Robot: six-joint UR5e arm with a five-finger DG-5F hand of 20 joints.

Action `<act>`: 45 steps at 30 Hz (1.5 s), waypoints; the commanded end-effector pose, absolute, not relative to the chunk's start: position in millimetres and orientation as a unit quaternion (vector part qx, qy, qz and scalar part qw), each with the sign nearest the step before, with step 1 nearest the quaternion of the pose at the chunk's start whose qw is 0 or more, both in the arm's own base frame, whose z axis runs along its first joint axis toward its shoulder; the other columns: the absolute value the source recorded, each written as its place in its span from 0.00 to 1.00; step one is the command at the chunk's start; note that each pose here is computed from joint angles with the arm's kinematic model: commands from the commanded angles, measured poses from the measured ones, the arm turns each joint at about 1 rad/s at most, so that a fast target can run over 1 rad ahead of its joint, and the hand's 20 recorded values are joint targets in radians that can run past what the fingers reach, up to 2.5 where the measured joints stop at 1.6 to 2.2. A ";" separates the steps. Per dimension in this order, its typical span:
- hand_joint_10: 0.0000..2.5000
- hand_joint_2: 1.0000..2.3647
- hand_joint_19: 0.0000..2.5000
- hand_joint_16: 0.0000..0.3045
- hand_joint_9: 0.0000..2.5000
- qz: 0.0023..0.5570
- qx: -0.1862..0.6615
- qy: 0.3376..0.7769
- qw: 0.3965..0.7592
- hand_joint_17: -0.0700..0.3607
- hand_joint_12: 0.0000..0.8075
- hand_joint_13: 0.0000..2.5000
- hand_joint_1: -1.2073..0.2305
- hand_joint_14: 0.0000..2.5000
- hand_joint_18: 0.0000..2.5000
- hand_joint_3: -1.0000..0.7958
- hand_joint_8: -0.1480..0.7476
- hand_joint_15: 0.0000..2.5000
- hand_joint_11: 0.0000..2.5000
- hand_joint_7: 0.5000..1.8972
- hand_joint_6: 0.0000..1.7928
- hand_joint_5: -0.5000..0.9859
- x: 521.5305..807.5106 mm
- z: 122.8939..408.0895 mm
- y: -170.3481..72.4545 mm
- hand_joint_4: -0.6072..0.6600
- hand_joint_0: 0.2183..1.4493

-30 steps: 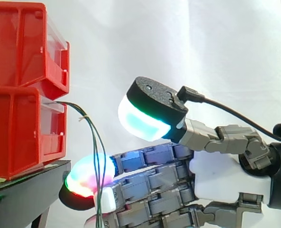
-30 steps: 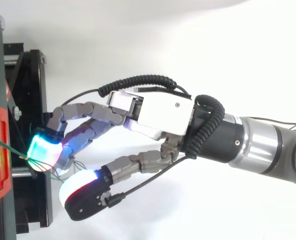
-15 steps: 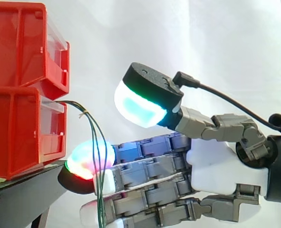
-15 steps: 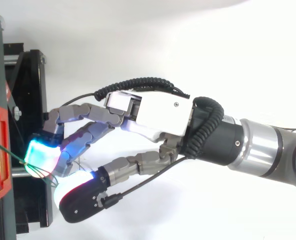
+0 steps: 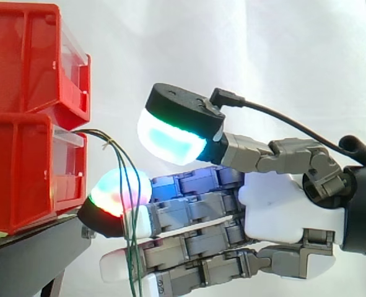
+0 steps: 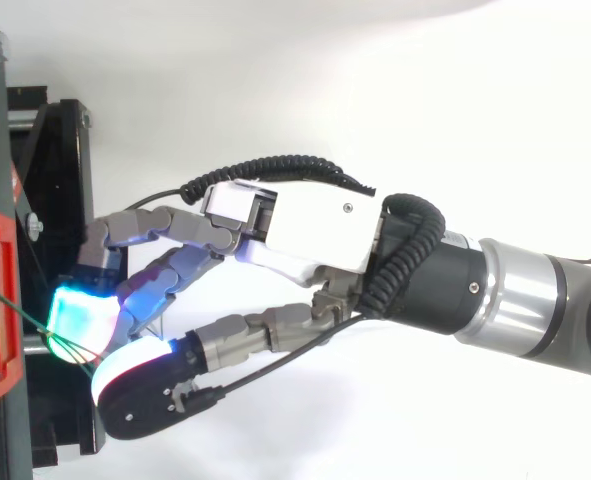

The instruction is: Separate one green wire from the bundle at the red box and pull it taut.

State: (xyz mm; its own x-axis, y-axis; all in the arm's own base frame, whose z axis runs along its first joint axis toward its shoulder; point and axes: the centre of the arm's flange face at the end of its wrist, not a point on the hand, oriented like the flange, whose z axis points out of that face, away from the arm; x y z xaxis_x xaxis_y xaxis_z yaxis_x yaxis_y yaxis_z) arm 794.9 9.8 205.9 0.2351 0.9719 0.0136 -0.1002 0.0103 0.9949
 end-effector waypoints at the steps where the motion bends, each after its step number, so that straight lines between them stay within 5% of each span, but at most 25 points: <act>1: 0.01 0.01 0.16 0.15 0.39 0.462 0.534 0.411 0.576 0.40 0.45 0.31 0.37 0.01 0.25 0.37 0.45 0.14 0.22 0.59 0.28 0.28 796.3 210.4 10.1 0.63 0.32; 7: 0.01 0.01 0.16 0.15 0.39 0.461 0.542 0.415 0.568 0.40 0.45 0.31 0.38 0.01 0.25 0.36 0.45 0.14 0.22 0.58 0.28 0.29 796.9 215.3 11.5 0.64 0.32; 20: 0.00 0.00 0.15 0.17 0.35 0.455 0.552 0.411 0.565 0.43 0.48 0.30 0.45 0.00 0.25 0.28 0.46 0.12 0.14 0.24 0.28 0.23 788.4 198.5 16.4 0.65 0.22; 45: 0.00 0.00 0.12 0.19 0.33 0.445 0.546 0.378 0.601 0.46 0.51 0.28 0.50 0.00 0.21 0.28 0.49 0.10 0.11 0.22 0.28 0.22 792.1 152.9 1.5 0.64 0.20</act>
